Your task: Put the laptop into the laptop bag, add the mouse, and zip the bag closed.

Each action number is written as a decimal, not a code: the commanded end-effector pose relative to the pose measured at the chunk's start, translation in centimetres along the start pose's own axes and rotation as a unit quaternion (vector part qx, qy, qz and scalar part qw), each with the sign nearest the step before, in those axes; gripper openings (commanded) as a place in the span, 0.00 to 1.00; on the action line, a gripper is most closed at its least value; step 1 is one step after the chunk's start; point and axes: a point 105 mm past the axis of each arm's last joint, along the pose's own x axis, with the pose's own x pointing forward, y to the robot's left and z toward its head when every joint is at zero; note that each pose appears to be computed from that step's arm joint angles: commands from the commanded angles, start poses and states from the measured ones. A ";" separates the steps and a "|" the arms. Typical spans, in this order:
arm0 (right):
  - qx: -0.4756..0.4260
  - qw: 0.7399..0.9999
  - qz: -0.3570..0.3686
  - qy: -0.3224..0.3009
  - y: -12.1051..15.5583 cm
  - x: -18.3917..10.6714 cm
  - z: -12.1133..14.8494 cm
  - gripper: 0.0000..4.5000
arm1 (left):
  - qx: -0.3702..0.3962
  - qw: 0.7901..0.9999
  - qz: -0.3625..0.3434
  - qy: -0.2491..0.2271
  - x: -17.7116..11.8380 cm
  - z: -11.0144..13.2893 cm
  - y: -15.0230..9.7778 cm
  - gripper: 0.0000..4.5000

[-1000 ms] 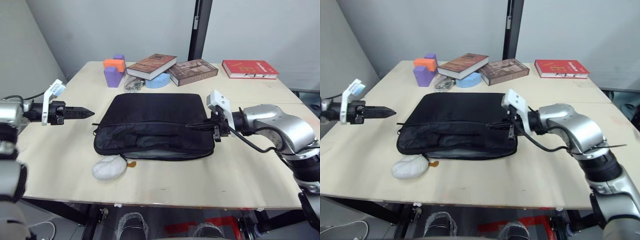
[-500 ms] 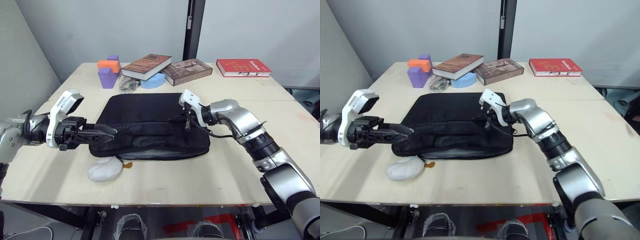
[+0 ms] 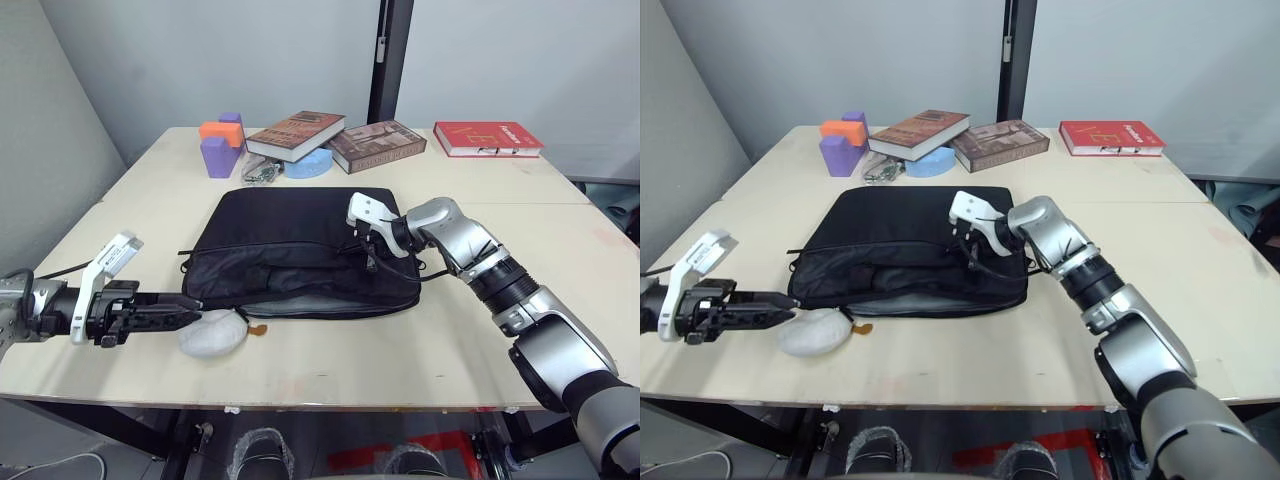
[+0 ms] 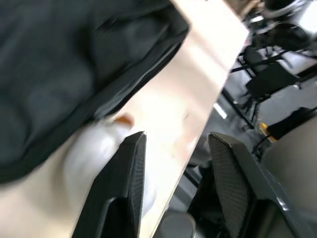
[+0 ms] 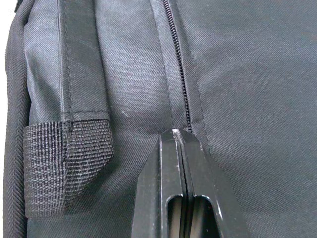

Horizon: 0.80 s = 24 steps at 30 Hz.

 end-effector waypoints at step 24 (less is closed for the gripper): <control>0.016 1.000 0.001 0.020 0.7 -0.2 -1.3 0.00 | 0.000 0.999 0.003 0.034 4.8 -1.8 2.3 0.73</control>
